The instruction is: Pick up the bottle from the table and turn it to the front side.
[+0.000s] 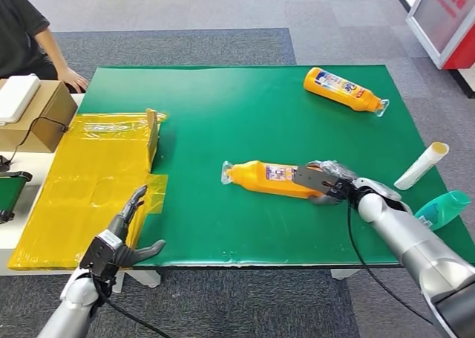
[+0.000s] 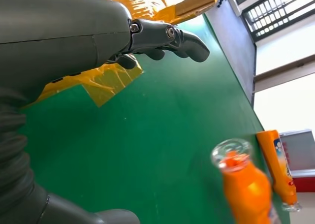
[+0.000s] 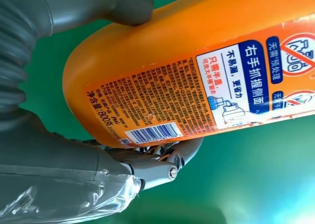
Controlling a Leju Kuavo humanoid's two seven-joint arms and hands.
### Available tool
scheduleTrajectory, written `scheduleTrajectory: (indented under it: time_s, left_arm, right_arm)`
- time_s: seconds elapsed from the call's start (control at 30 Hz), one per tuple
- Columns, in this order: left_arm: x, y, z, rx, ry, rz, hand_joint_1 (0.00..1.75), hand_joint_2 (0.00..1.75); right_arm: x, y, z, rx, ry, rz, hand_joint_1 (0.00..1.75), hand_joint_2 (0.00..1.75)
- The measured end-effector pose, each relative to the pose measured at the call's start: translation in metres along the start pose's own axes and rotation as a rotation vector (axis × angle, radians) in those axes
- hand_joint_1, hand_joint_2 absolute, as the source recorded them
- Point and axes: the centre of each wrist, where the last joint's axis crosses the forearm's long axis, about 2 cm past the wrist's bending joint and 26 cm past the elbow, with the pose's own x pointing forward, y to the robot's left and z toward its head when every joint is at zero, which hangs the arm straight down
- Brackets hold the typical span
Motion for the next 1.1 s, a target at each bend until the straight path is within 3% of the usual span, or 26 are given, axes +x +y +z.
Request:
scheduleTrajectory:
  time_s: [0.2, 0.4, 1.1]
  left_arm:
    - [0.001, -0.003, 0.003, -0.015, 0.004, 0.098, 0.00, 1.75]
    - [0.007, -0.005, -0.006, -0.033, -0.036, 0.248, 0.00, 1.75]
    - [0.008, -0.006, -0.009, -0.036, -0.044, 0.256, 0.00, 1.75]
  right_arm:
    - [0.003, 0.023, 0.014, -0.131, -0.139, -0.245, 1.75, 1.75]
    - [0.009, 0.044, 0.019, -0.172, -0.212, -0.397, 1.75, 1.75]
    - [0.013, 0.047, 0.020, -0.195, -0.224, -0.444, 1.75, 1.75]
